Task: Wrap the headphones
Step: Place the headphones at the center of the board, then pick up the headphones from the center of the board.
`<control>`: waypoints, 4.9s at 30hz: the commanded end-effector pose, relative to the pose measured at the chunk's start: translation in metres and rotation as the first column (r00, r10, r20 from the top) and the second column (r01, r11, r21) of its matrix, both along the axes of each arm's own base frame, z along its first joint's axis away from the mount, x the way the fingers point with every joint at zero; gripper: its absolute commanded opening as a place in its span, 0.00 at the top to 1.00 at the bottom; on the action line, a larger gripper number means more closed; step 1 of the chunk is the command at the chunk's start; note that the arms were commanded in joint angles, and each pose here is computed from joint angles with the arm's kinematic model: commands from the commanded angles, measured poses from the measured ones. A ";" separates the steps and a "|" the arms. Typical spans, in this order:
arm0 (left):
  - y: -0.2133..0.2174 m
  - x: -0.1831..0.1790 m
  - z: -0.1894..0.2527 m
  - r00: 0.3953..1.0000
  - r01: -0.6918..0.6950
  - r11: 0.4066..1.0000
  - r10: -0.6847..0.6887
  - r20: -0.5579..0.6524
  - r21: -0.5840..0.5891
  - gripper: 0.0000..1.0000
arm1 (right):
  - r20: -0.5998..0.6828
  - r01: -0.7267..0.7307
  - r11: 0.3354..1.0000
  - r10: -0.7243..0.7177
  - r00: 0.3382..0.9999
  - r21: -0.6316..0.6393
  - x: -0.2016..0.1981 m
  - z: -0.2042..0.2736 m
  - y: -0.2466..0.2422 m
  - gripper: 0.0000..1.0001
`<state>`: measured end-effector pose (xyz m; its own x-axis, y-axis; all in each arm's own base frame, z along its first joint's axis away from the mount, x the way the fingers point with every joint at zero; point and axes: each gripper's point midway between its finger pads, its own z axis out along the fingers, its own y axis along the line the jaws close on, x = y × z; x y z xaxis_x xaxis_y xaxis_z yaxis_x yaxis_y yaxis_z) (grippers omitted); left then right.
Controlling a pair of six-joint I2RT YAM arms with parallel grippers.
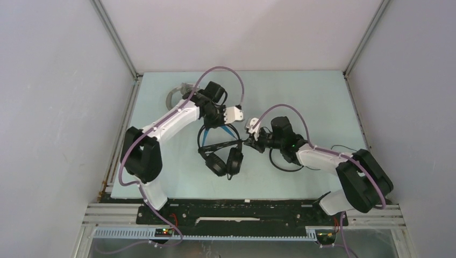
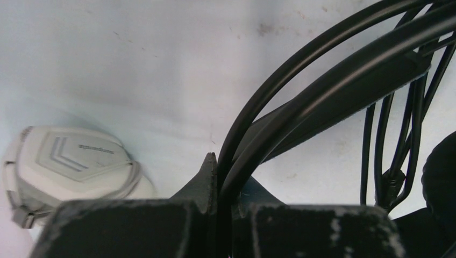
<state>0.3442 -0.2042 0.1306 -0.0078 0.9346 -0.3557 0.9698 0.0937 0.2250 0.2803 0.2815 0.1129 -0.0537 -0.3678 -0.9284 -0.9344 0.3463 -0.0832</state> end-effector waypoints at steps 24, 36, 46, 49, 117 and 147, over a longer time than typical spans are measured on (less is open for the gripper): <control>0.067 -0.029 -0.058 0.999 0.029 0.966 -0.032 0.008 0.255 0.36 | 0.336 0.080 0.980 -0.014 0.942 -0.184 0.053 -0.035 0.025 0.83; 0.046 -0.026 -0.017 0.991 0.019 0.997 -0.029 0.127 0.077 0.00 | 0.381 0.118 0.988 -0.073 0.922 -0.098 0.065 -0.015 0.029 0.70; 0.034 0.006 0.092 0.895 -0.140 0.952 0.240 0.377 -0.273 0.00 | 0.297 0.180 0.983 -0.177 0.938 0.019 0.073 0.009 0.018 0.59; 0.039 0.008 0.129 0.832 -0.184 0.907 0.348 0.432 -0.378 0.00 | 0.228 0.250 0.965 -0.260 0.938 0.075 0.078 0.020 0.009 0.58; 0.086 -0.093 0.194 0.585 -0.309 0.324 0.806 0.090 -0.894 0.03 | -0.276 0.621 0.595 -0.797 0.537 -0.510 -0.030 -0.088 -0.093 0.47; 0.076 -0.084 0.180 0.605 -0.337 0.344 0.793 0.078 -0.877 0.02 | -0.809 0.863 0.323 -0.330 0.487 0.388 0.015 0.186 -0.100 1.00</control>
<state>0.2575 -0.1173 0.3121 -0.0775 0.1338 -0.9880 0.3513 0.9311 0.0985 0.2928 0.1724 0.2158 -0.5672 0.5302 -0.6302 -0.0840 0.7240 0.6847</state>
